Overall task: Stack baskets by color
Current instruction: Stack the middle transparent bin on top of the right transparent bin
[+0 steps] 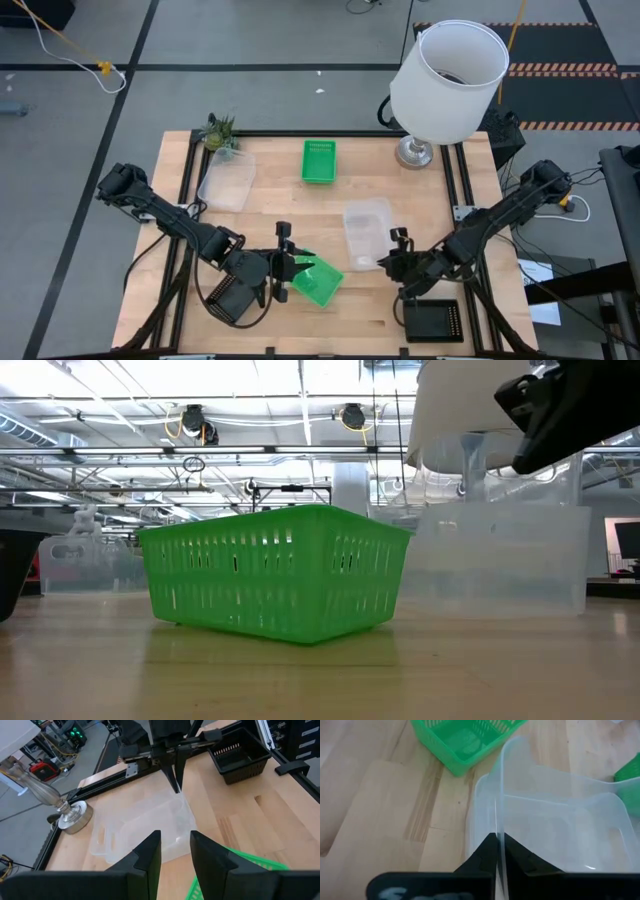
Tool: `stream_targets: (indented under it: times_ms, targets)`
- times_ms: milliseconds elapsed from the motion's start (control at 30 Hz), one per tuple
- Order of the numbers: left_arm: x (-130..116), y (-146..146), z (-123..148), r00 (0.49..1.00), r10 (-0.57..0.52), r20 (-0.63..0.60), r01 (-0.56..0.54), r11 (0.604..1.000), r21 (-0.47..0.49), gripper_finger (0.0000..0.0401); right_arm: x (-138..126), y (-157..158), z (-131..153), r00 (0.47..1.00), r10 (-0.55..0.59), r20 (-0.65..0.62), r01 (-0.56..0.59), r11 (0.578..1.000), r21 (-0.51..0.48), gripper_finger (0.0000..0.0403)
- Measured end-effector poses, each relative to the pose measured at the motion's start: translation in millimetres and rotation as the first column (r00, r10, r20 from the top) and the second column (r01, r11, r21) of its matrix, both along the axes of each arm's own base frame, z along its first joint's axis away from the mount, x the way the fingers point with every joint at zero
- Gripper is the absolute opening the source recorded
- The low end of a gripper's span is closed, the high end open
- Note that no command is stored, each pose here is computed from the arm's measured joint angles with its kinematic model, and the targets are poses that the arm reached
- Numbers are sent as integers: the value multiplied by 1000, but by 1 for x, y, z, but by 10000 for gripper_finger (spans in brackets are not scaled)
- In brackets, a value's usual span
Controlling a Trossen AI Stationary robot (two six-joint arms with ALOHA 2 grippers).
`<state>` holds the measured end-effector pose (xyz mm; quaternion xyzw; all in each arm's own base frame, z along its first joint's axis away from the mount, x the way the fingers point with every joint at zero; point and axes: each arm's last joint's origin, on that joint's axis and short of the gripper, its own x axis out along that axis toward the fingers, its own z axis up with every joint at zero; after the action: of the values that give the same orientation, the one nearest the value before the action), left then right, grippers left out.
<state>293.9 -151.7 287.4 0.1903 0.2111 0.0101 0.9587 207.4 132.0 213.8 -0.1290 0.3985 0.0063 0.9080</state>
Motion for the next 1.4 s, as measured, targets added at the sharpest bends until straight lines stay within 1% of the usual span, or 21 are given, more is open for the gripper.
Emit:
stream_targets:
  times_ms: [100,200,333,567,733,833,933,1133,1267,1400]
  targets:
    - [0,0,0,1000,0,0,0,1000,0,106,1,-2,-3,1000,1,11,-1,1000,0,8]
    - [0,0,0,1000,0,-1,0,1000,0,106,2,-4,-7,1000,-9,24,9,1000,8,21]
    - [0,0,-1,1000,1,-8,-1,1000,3,106,5,-5,-8,1000,-3,28,1,998,61,55]
    - [0,0,-1,1000,3,-10,-3,1000,0,106,11,-4,-4,995,-37,89,25,992,127,122]
    - [-1,0,-1,1000,-13,-16,13,1000,-17,106,11,-3,6,995,-38,91,25,991,134,148]
    - [-1,-1,-1,1000,-20,-18,19,1000,-20,106,7,-3,17,994,-57,92,41,986,163,150]
    - [-1,-1,-1,1000,-20,-18,20,1000,-20,106,-5,-5,20,996,-78,42,70,983,173,146]
    - [-1,-1,-1,1000,-20,-18,20,1000,-20,106,-31,-12,20,978,-189,-87,203,961,188,129]
    - [-1,-1,-1,1000,-19,-18,19,1000,-23,106,-43,-16,15,952,-268,-147,289,946,145,114]
    - [-1,-1,-1,1000,-18,-18,18,1000,-26,106,-50,-21,-3,930,-311,-197,338,934,119,93]
